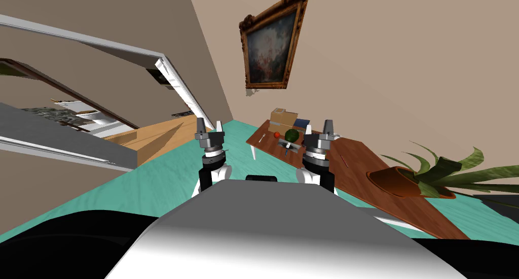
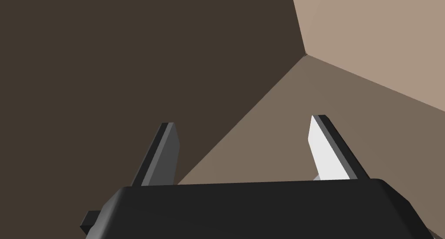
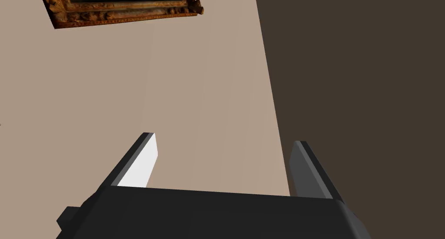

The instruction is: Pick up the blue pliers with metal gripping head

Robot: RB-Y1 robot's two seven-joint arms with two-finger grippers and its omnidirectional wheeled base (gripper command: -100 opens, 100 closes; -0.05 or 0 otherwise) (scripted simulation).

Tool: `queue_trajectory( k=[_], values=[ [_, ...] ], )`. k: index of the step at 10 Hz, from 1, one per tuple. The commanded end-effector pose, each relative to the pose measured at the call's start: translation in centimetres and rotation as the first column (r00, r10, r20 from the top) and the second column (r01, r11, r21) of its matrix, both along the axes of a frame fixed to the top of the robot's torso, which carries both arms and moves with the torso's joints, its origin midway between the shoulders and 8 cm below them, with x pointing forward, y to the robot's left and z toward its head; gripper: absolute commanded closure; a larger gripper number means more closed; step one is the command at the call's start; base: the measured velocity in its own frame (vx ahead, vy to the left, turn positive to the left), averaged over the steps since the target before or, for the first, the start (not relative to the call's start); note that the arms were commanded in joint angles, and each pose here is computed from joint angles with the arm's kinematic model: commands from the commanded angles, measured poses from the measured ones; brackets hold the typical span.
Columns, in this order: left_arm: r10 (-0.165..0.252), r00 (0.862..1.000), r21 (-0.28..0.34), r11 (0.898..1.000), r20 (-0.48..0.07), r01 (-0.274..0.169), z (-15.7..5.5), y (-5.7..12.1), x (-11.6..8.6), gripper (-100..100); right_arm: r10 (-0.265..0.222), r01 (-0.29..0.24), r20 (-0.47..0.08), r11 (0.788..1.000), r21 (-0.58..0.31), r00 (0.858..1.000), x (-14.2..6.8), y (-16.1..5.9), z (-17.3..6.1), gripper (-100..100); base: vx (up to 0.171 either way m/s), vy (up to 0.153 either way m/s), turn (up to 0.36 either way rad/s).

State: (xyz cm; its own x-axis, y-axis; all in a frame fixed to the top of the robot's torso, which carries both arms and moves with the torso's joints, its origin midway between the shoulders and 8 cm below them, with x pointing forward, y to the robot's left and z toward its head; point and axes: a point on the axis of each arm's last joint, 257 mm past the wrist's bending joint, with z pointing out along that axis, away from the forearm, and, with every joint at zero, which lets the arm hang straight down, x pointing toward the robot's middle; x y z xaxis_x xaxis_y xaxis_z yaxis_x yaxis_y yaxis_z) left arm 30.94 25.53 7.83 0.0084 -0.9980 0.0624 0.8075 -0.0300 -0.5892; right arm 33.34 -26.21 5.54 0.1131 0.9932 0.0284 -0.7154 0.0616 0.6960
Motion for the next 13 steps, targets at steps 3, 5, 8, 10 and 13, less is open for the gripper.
queue_trajectory(
  k=[3, 5, 8, 10, 13],
  values=[
    [0.000, 1.000, 0.000, 1.000, 0.000, 0.000, 0.0, 0.0, 0.0, 0, -0.010, 0.003, -0.065, 0.995, -0.104, 0.998, 1.6, 0.8, -2.1, -100, 0.016, 0.015, -0.021],
    [0.000, 1.000, 0.000, 1.000, 0.000, 0.000, 0.0, 0.0, 0.0, 0, -0.033, 0.013, -0.111, 0.985, -0.172, 0.993, 2.8, 1.0, -3.8, -100, 0.024, 0.025, -0.027],
    [0.000, 1.000, 0.000, 1.000, 0.000, 0.000, 0.0, 0.0, 0.0, 0, -0.091, 0.034, -0.189, 0.958, -0.286, 0.978, 4.9, 0.8, -7.1, -100, 0.029, 0.028, -0.035],
    [0.000, 1.000, 0.000, 1.000, 0.000, 0.000, 0.0, 0.0, 0.0, 0, -0.145, 0.048, -0.241, 0.929, -0.366, 0.960, 6.4, 0.4, -9.8, -100, 0.039, 0.040, -0.043],
    [0.000, 1.000, 0.000, 1.000, 0.000, 0.000, 0.0, 0.0, 0.0, 0, -0.207, 0.058, -0.293, 0.892, -0.447, 0.933, 7.9, -0.2, -12.8, -100, 0.032, 0.030, -0.026]
  ],
)
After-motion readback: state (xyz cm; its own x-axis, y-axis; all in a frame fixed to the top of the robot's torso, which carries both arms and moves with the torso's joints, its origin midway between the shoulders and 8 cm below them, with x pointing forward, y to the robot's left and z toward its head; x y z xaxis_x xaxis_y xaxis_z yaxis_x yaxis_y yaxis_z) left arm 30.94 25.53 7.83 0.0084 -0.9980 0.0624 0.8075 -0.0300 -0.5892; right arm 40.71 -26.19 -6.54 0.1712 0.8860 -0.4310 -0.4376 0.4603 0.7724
